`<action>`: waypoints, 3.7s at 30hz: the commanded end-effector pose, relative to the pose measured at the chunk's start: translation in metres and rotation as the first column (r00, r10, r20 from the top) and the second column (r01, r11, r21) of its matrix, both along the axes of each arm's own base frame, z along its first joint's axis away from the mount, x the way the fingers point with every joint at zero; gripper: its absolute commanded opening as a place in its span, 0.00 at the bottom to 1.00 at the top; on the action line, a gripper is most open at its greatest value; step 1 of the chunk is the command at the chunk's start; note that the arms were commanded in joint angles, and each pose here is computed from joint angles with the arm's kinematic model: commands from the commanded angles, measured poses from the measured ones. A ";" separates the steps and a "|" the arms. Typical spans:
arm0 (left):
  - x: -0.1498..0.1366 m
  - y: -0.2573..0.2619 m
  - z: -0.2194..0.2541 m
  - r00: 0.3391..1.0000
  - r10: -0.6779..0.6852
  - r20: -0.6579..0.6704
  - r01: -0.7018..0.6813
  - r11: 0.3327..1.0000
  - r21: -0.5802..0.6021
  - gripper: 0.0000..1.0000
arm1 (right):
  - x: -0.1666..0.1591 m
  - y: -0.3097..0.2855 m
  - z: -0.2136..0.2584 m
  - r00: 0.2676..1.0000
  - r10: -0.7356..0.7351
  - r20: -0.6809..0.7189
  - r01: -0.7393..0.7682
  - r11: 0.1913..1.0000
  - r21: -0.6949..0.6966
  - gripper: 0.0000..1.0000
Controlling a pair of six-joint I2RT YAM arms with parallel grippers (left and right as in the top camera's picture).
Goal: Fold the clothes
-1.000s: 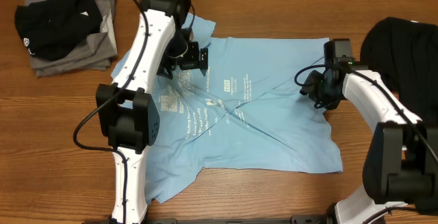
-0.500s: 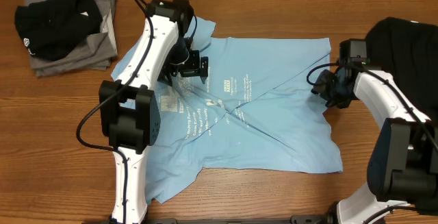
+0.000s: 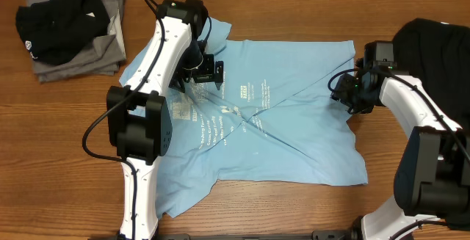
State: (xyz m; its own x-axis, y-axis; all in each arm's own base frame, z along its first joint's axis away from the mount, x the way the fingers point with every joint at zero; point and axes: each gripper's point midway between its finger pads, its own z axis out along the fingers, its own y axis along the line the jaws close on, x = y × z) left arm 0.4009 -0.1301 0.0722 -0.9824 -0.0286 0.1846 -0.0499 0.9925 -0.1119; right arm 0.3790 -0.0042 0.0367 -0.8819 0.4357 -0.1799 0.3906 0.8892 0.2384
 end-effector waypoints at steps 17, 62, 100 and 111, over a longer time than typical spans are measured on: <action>-0.001 0.001 -0.002 1.000 -0.020 -0.001 0.020 1.000 0.004 1.00 | 0.011 -0.003 -0.012 1.000 -0.011 0.005 0.011 1.000 -0.013 0.08; -0.011 -0.033 0.036 0.990 -0.108 0.088 0.111 0.993 -0.029 0.88 | -0.022 -0.017 0.045 0.981 -0.042 -0.191 0.070 0.987 0.142 0.47; -0.161 -0.139 -0.044 0.931 -0.293 -0.219 0.287 0.956 -0.063 0.04 | 0.042 -0.029 0.054 0.988 -0.143 0.061 0.133 0.982 0.135 0.34; -0.163 -0.140 -0.051 0.929 -0.306 -0.209 0.300 0.952 -0.059 0.08 | 0.071 -0.056 0.007 0.986 -0.137 0.097 0.135 0.990 0.029 0.45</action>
State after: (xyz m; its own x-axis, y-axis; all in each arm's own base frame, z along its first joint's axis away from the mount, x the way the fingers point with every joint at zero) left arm 0.2436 -0.2678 0.0164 -0.8793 0.2819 0.3839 0.2409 0.9586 -0.1521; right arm 0.4449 -0.0528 0.0692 -0.7777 0.5722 -0.2604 0.4798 0.8079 0.3423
